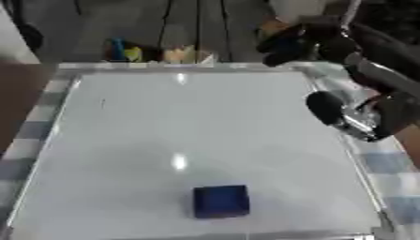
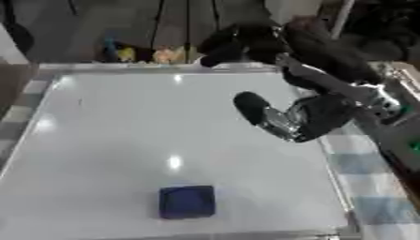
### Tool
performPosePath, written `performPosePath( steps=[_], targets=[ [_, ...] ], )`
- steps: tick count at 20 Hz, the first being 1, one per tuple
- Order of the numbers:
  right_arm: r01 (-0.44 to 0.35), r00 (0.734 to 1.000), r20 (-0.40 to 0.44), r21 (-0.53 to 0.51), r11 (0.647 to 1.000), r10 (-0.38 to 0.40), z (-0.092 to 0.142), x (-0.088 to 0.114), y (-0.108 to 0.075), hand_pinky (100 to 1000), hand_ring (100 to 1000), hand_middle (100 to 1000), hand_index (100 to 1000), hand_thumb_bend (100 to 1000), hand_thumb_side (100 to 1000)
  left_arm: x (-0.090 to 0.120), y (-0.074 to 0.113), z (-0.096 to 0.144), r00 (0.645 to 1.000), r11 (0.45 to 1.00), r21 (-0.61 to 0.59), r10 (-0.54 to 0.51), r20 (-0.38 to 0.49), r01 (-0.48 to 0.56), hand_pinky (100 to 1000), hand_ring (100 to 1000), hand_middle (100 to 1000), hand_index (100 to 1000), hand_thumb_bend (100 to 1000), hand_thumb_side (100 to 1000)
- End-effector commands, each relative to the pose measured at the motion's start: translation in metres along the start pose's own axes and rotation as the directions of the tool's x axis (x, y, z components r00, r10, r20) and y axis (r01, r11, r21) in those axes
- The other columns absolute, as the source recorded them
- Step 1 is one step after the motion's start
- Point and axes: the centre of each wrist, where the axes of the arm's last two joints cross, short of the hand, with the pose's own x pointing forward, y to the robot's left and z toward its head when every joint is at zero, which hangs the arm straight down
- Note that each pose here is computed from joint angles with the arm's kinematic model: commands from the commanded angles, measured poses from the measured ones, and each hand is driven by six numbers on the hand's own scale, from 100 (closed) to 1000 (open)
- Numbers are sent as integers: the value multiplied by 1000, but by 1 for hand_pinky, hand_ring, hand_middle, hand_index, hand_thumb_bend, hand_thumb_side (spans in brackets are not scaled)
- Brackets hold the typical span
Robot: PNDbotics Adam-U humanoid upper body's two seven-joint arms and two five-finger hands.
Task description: Wipe the whiteboard clean with a brush.
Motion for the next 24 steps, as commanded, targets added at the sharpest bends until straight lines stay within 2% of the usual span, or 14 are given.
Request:
performPosePath(
  steps=[1,9,17,20,24],
  targets=[
    [-36,999,15,25,999,36,-5,3,-6,759,850,850,881,100,1000,5,6,-8,999,1000,-13,-26,29,26,744,791,805,822,121,895],
    [-68,998,23,91,994,66,-9,6,5,757,850,855,880,100,1000,5,7,-11,999,1000,-5,-26,44,27,747,791,805,823,125,893],
    [-73,997,22,93,993,72,-10,7,8,758,851,852,880,100,1000,5,7,-11,999,1000,-6,-27,46,27,747,792,805,823,126,892],
    [-64,998,-15,34,997,64,-5,5,2,756,847,842,876,100,1000,6,8,-12,998,1000,2,-31,46,31,749,792,805,822,132,888],
    [-37,996,-89,-127,991,26,11,0,-14,754,843,828,873,100,1000,6,10,-11,998,999,32,-42,38,41,749,792,801,821,137,879]
  ],
)
